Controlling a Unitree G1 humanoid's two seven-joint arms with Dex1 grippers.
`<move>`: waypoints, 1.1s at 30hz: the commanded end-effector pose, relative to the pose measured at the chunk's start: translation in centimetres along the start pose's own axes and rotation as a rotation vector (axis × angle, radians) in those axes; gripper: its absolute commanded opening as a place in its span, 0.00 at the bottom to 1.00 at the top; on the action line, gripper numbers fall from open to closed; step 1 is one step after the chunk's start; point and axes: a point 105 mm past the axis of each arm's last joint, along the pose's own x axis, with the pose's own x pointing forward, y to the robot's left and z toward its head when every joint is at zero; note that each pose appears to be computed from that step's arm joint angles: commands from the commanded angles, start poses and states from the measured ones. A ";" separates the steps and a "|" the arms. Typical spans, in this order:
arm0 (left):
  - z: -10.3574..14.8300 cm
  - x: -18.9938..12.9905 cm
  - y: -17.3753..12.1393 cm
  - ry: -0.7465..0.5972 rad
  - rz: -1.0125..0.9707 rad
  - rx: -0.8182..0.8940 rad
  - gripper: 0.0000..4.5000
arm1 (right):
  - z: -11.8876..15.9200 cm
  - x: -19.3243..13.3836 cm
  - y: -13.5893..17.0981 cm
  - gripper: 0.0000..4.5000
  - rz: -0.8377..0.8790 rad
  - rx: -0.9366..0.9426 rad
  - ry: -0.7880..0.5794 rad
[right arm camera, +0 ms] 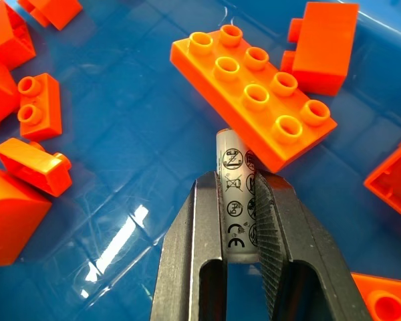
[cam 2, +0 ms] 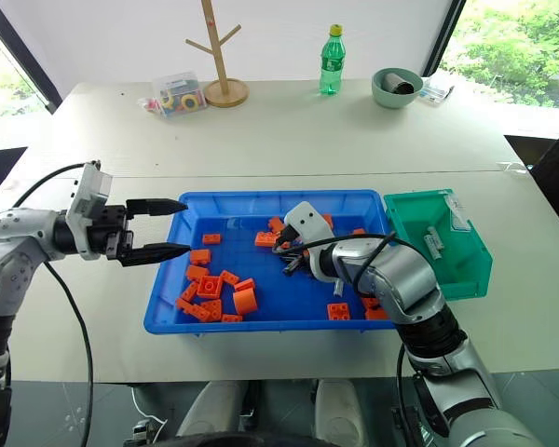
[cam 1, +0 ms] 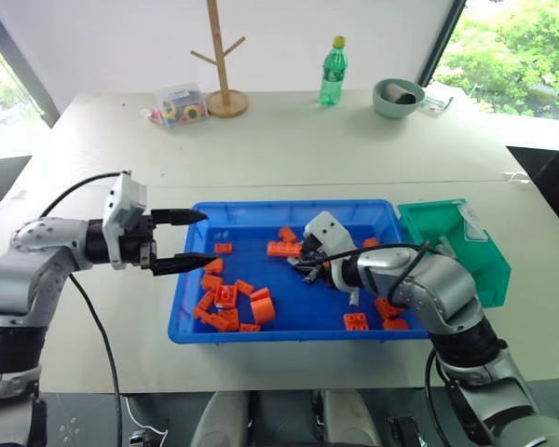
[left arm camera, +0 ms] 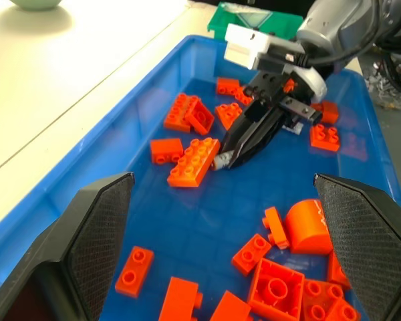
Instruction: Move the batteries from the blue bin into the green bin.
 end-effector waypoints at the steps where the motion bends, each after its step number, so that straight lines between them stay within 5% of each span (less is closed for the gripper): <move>1: 1.0 -0.5 0.1 -0.013 0.003 0.026 1.00 | -0.9 -0.1 0.5 0.02 0.032 0.021 0.036; 9: 0.6 -0.4 -0.9 0.013 -0.054 0.026 1.00 | 3.6 -6.4 -0.2 0.02 0.053 0.011 -0.101; 13: 0.5 -0.2 -0.8 0.011 -0.058 0.033 1.00 | 5.2 -11.6 -3.5 0.02 -0.066 0.031 -0.194; 17: 0.5 -0.1 -0.6 0.003 -0.058 0.033 1.00 | 3.5 -17.8 -9.1 0.02 -0.377 0.074 -0.142; 24: 0.8 1.0 -0.2 -0.021 -0.076 0.040 1.00 | -1.0 -20.0 -11.6 0.02 -0.515 0.118 -0.031; 32: 1.2 1.3 0.1 -0.029 -0.081 0.043 1.00 | -1.8 -19.6 -11.9 0.83 -0.526 0.124 -0.038; 33: 1.2 1.3 0.1 -0.029 -0.082 0.043 1.00 | -1.4 -19.8 -11.9 0.83 -0.531 0.118 -0.048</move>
